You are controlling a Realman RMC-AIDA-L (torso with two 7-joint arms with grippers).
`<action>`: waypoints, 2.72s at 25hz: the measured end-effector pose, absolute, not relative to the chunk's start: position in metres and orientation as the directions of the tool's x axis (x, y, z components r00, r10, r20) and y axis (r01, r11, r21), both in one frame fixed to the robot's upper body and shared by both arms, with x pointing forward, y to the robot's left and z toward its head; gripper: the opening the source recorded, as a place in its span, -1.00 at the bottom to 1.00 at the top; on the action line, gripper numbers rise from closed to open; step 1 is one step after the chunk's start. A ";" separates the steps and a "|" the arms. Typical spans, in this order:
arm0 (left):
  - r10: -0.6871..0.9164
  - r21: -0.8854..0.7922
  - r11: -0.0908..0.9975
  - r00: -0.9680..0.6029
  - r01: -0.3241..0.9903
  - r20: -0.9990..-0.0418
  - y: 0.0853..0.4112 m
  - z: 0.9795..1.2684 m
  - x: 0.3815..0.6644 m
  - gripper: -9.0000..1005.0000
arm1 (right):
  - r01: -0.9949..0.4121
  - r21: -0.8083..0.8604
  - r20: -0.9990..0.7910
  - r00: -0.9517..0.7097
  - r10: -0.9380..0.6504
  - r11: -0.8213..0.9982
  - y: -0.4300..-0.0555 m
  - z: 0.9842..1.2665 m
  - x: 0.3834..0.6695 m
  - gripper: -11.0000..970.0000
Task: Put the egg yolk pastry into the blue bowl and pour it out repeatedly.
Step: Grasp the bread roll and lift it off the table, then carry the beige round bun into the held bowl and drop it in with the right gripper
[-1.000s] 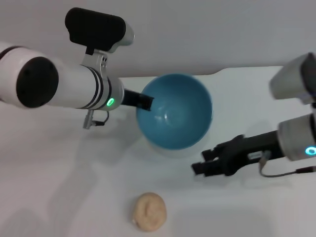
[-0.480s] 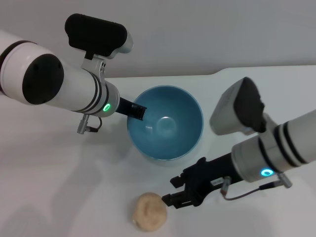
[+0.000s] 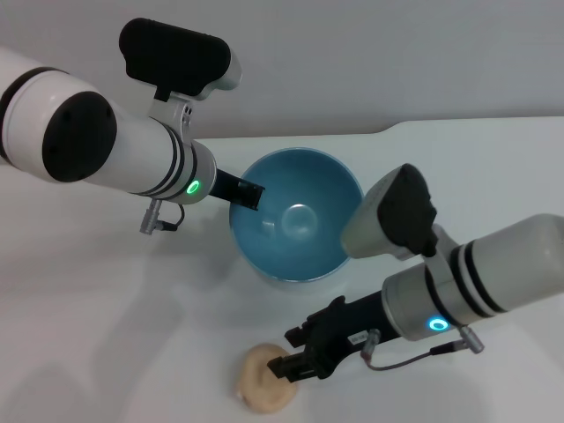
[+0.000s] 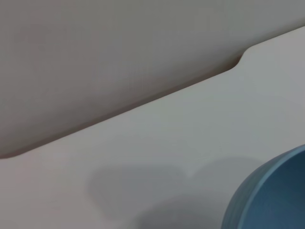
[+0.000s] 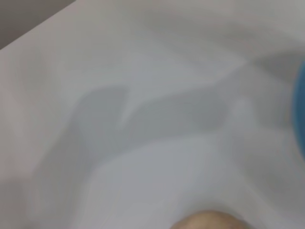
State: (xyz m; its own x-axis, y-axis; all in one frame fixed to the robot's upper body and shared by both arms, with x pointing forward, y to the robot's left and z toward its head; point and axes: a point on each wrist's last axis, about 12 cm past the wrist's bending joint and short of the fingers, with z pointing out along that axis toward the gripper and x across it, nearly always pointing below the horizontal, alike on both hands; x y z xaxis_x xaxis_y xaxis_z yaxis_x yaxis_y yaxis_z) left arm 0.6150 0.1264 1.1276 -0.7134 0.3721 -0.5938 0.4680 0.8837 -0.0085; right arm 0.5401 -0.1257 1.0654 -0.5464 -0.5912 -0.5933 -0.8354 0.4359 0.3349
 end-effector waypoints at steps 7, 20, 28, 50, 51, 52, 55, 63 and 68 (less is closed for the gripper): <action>0.373 -0.008 0.883 -0.711 0.469 -0.596 0.126 1.128 0.616 -0.98 | -0.830 0.339 -0.572 -0.556 -0.603 0.444 -0.119 1.055 0.539 -0.03; 0.375 -0.006 0.882 -0.709 0.471 -0.597 0.126 1.128 0.616 -0.98 | -0.821 0.339 -0.571 -0.568 -0.592 0.460 -0.109 1.037 0.538 -0.14; 0.376 -0.006 0.881 -0.709 0.472 -0.597 0.125 1.129 0.616 -0.98 | -0.836 0.346 -0.576 -0.548 -0.606 0.426 -0.106 1.041 0.536 -0.38; 0.380 0.001 0.883 -0.712 0.470 -0.591 0.128 1.129 0.617 -0.98 | -0.893 0.264 -0.762 -0.425 -0.488 0.365 -0.168 1.141 0.528 -0.72; 0.381 0.001 0.883 -0.714 0.470 -0.587 0.129 1.129 0.616 -0.98 | -0.889 0.257 -0.759 -0.428 -0.490 0.378 -0.172 1.142 0.529 -0.73; 0.385 0.002 0.883 -0.720 0.470 -0.578 0.129 1.129 0.616 -0.98 | -0.884 0.247 -0.757 -0.431 -0.490 0.396 -0.178 1.143 0.531 -0.75; 0.395 0.005 0.882 -0.731 0.472 -0.557 0.129 1.130 0.615 -0.98 | -0.872 0.222 -0.753 -0.438 -0.492 0.437 -0.189 1.143 0.535 -0.78; 0.431 0.013 0.872 -0.756 0.489 -0.493 0.125 1.129 0.609 -0.98 | -0.819 0.176 -0.783 -0.452 -0.426 0.546 -0.202 1.141 0.555 -0.92; 0.439 0.009 0.868 -0.760 0.496 -0.478 0.123 1.130 0.606 -0.98 | -0.814 0.160 -0.788 -0.446 -0.425 0.558 -0.198 1.135 0.564 -0.94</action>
State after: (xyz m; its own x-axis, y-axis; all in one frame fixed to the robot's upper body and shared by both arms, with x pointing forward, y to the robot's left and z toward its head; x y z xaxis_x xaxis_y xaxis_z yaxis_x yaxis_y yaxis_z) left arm 0.6063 0.1226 1.1299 -0.7604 0.4393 -0.4783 0.4960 0.8683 0.0090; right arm 0.5645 -0.1978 1.1345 -0.4460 -0.4247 -0.7879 -0.8140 0.5584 0.1597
